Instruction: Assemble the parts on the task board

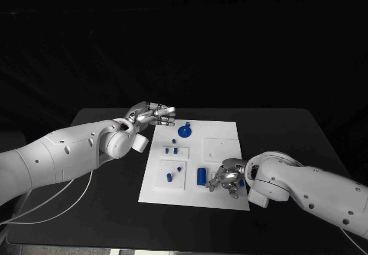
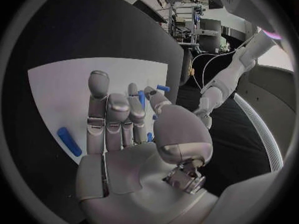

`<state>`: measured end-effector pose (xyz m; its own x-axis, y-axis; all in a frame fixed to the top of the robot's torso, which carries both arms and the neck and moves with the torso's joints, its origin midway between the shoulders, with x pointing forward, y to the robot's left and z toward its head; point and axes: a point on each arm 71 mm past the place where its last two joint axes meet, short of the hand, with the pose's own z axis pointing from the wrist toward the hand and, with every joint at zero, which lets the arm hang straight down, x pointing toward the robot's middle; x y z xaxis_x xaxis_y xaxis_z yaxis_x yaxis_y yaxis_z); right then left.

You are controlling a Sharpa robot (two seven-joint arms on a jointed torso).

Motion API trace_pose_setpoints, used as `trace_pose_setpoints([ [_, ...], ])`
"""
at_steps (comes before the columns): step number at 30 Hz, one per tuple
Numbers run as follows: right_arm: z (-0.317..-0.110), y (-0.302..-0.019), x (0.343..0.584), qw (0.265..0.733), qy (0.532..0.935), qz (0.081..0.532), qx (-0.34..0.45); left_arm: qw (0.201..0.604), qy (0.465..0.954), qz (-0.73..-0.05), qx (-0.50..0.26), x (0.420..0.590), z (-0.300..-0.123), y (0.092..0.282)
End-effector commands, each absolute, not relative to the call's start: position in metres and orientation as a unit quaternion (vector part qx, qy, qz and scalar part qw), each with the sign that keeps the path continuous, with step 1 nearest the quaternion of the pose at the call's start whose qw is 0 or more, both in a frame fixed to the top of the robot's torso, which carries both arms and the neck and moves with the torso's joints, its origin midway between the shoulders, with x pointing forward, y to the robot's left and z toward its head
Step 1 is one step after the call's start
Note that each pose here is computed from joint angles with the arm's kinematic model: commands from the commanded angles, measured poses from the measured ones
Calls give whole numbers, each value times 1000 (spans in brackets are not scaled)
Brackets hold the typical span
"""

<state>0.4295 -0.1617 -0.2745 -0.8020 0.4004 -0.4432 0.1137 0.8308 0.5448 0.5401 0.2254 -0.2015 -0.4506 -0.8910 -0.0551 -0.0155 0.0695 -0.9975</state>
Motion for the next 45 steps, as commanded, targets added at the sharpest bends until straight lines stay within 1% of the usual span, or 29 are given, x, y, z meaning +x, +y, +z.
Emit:
trace_pose_setpoints([
  [1,-266,-164,429,268,905,298,146,374,624,-585,-359,539,-201,223],
  [6,-245,-180,433,284,889,318,165,376,623,-584,-359,539,-201,225],
  [10,-231,-199,440,313,881,309,176,377,623,-583,-360,539,-201,227],
  [14,-222,-224,450,344,879,276,182,378,623,-583,-360,539,-201,227],
  [18,-218,-240,457,374,881,232,176,380,622,-581,-361,539,-201,228],
  [23,-218,-256,462,394,890,161,163,381,622,-581,-361,539,-201,228],
  [29,-222,-264,465,404,895,109,154,381,622,-582,-360,538,-201,228],
  [33,-227,-268,467,402,898,88,154,380,622,-582,-360,538,-201,228],
  [39,-235,-270,465,399,903,68,147,379,623,-582,-360,538,-201,228],
  [45,-248,-266,460,391,907,64,145,378,623,-582,-360,538,-201,228],
])
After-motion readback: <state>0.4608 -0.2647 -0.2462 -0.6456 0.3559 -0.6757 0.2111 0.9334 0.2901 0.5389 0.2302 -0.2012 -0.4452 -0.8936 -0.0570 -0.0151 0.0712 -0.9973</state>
